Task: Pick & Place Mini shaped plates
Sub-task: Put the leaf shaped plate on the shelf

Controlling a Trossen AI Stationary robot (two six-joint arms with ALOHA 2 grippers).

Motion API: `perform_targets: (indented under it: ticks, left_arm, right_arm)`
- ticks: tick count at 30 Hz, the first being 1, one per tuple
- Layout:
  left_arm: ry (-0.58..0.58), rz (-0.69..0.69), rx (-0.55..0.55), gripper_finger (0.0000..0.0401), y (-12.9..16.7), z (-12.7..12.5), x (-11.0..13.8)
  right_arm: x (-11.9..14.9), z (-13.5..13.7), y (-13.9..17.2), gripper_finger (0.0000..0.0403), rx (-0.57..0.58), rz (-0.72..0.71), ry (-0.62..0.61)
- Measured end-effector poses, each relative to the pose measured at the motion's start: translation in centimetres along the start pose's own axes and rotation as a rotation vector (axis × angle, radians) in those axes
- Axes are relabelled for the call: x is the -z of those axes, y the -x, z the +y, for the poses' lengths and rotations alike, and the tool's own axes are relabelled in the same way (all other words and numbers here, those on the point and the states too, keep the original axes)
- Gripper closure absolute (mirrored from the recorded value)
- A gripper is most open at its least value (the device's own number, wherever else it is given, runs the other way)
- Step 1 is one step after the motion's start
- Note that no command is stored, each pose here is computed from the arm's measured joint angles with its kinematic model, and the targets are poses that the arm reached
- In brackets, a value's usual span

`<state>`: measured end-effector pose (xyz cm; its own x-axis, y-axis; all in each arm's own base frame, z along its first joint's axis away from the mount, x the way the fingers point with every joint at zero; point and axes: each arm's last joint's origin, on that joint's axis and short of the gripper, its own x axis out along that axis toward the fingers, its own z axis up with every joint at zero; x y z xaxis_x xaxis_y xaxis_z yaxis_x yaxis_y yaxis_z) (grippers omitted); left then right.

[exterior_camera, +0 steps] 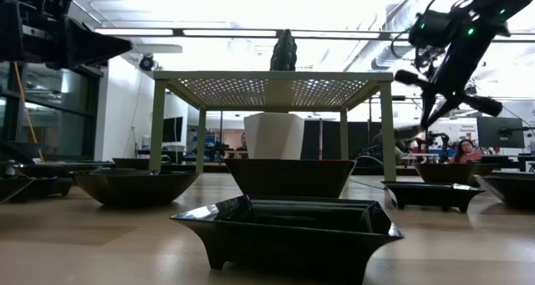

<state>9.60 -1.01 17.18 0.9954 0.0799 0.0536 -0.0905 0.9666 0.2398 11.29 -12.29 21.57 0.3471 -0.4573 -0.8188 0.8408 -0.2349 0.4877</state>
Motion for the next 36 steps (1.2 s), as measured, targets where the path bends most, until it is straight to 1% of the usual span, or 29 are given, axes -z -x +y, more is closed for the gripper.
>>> perform_targets:
  ticks: [7,13,23,27,32,36]
  left_arm:
    - [0.0,0.0,0.0,0.0401,0.0,0.0,0.0]
    - [0.0,0.0,0.0,0.0401,0.0,0.0,0.0]
    - [0.0,0.0,0.0,0.0401,0.0,0.0,0.0]
    - [0.0,0.0,0.0,0.0401,0.0,0.0,0.0]
    - [0.0,0.0,0.0,0.0401,0.0,0.0,0.0]
    - [0.0,0.0,0.0,0.0401,0.0,0.0,0.0]
  right_arm:
    - [1.6,0.0,2.9,0.0403,-0.147,0.014,0.061]
    - [2.8,-0.3,4.5,0.0403,-0.217,0.045,0.145]
    - [4.4,0.0,5.3,0.0403,-0.316,0.143,0.262]
    - [4.7,0.6,5.6,0.0403,-0.379,0.151,0.279]
    - [4.8,1.8,6.4,0.0403,-0.392,0.159,0.259]
    - [4.6,3.6,6.5,0.0403,-0.349,0.137,0.242]
